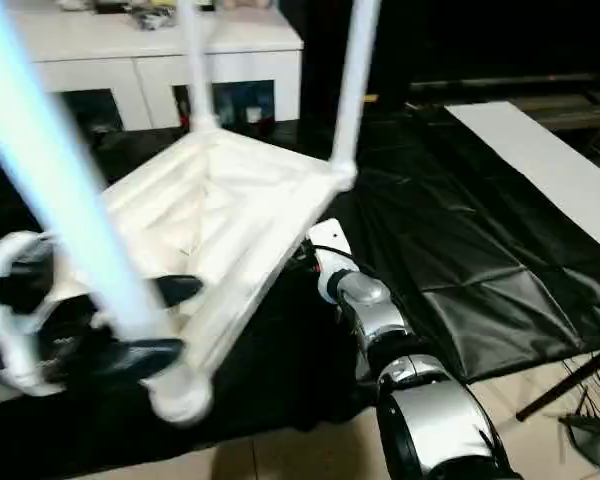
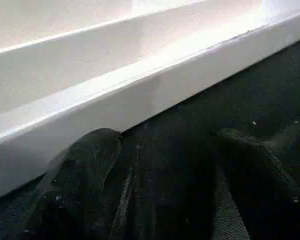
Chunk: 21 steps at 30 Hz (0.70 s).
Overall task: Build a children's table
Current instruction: Rotate table base
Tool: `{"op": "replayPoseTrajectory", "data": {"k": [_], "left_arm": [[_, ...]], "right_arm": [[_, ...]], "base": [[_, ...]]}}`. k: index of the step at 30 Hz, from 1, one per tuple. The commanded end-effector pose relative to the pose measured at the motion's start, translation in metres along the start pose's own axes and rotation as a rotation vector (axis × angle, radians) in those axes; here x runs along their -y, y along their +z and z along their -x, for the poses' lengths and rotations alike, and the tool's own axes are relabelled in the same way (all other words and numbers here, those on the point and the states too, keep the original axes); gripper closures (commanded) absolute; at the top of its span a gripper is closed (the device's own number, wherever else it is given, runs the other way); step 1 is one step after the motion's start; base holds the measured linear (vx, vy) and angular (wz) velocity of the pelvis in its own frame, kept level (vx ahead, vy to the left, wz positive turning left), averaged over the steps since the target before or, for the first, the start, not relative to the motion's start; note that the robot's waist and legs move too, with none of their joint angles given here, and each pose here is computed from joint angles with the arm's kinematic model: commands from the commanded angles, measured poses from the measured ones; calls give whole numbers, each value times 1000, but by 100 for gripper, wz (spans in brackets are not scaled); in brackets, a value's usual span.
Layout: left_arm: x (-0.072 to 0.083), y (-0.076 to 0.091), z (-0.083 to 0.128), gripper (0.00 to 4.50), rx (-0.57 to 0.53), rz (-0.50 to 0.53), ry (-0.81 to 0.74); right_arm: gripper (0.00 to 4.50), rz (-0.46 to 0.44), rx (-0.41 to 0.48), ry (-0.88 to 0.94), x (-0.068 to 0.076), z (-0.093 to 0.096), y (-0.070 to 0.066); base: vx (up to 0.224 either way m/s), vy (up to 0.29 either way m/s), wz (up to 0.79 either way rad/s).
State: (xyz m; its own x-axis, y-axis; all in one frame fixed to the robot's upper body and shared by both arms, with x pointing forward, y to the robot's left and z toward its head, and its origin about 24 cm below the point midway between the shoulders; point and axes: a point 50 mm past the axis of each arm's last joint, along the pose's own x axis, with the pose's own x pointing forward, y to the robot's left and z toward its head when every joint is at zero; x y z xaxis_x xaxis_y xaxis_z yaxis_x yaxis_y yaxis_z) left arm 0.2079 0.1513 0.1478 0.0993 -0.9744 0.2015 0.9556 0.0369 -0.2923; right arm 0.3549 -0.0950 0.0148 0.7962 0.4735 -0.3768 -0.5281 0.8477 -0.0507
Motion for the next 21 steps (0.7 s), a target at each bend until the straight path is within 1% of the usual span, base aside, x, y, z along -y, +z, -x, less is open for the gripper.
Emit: {"op": "replayPoseTrajectory", "data": {"k": [1, 2, 3, 4, 6, 7, 12, 15, 17, 19, 20, 21], "left_arm": [[-6, -2, -10, 4, -20, -10, -27], [-9, -2, -15, 4, -19, -9, -39], [-9, -2, -15, 4, -19, -9, -39], [-18, -2, -24, 4, -25, -25, -45], [-26, -3, -31, 4, -29, -47, -37], [-35, -3, -37, 4, -29, -64, -24], [-43, -4, -48, 4, -28, -72, -43], [-52, -4, -59, 4, -29, -99, -51], [-56, -4, -63, 4, -25, -114, -40], [-71, -3, -69, 4, -24, -162, 30], [-78, -2, -70, 4, -27, -190, 60], [-94, 0, -70, 4, -42, -242, 166]], "right_arm": [[91, 37, 47, 116, -21, -8, 14], [91, 43, 46, 139, -25, -9, 13], [91, 43, 46, 139, -25, -9, 13], [91, 55, 46, 177, -32, -10, 11], [91, 56, 47, 200, -37, -10, 10], [91, 53, 47, 228, -42, -10, 8], [91, 58, 41, 284, -51, -10, 2], [91, 71, 35, 326, -58, -8, -3], [91, 73, 35, 325, -58, -8, -4], [91, 74, 33, 298, -56, -8, -5], [91, 74, 34, 270, -52, -8, -5], [91, 64, 35, 198, -42, -8, -3]], "base": [[0, 0, 0], [0, 0, 0], [0, 0, 0], [0, 0, 0], [0, 0, 0], [0, 0, 0], [0, 0, 0], [0, 0, 0], [0, 0, 0], [0, 0, 0], [0, 0, 0], [0, 0, 0]]}}
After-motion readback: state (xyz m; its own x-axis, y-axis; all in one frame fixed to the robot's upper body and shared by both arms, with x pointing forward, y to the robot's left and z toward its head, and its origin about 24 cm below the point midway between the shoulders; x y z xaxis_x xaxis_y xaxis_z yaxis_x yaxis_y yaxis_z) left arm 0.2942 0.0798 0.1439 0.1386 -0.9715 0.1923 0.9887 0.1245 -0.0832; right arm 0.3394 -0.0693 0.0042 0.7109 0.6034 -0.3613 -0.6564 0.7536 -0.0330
